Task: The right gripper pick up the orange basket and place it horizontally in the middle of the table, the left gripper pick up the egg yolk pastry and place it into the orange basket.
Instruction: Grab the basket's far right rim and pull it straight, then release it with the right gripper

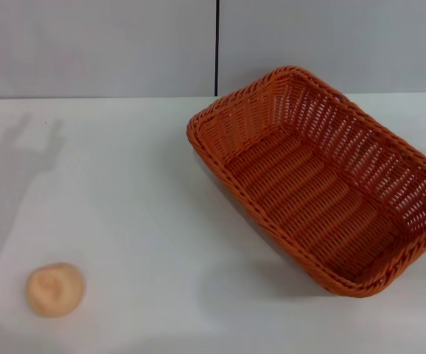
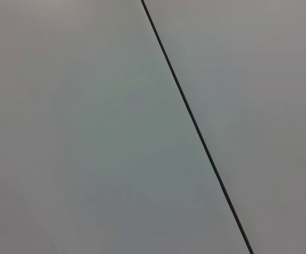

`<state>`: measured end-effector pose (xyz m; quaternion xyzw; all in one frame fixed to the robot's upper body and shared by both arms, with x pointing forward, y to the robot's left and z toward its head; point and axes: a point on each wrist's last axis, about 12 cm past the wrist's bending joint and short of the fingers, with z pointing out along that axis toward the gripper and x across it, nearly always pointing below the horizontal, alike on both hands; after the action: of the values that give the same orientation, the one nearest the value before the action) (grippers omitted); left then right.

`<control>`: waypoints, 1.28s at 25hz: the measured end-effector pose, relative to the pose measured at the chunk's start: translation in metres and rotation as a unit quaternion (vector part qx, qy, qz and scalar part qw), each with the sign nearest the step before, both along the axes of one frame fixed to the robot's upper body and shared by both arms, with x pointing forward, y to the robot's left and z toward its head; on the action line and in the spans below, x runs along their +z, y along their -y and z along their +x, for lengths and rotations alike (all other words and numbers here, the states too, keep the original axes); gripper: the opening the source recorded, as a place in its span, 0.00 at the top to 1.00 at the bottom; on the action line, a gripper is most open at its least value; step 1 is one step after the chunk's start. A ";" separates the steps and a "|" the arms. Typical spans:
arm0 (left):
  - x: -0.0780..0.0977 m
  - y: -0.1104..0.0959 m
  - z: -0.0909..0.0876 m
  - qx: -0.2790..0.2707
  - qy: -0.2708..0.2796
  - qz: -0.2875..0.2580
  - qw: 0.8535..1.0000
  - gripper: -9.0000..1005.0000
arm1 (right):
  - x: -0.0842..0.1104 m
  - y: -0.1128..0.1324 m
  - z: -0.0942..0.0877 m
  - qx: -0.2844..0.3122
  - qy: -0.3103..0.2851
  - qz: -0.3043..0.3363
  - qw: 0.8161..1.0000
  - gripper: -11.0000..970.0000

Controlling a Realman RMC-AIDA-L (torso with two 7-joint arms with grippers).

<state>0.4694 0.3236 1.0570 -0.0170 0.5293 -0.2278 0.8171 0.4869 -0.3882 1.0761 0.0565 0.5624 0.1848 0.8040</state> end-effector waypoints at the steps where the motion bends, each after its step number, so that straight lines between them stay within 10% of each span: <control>1: 0.000 0.000 0.000 0.000 0.000 0.000 1.000 0.39 | 0.000 0.000 0.000 0.000 0.000 0.000 1.000 0.41; 14: 0.006 -0.012 0.001 -0.018 0.001 -0.008 1.000 0.39 | -0.003 -0.001 -0.001 0.008 -0.012 0.011 1.000 0.42; 19: 0.006 -0.011 0.002 -0.019 0.000 -0.010 1.000 0.39 | 0.010 0.009 0.005 0.096 -0.049 0.031 0.994 0.42; 23: 0.006 -0.011 0.002 -0.022 -0.003 -0.016 1.000 0.39 | 0.054 0.026 0.023 0.241 -0.154 -0.003 0.958 0.42; 32: 0.004 -0.012 0.001 -0.022 -0.008 -0.018 1.000 0.39 | 0.126 0.024 0.048 0.347 -0.333 -0.103 0.870 0.43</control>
<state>0.4700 0.3352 1.0610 -0.0222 0.5319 -0.2552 0.8071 0.5348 -0.4121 1.2019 -0.1677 0.7961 0.3631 0.4541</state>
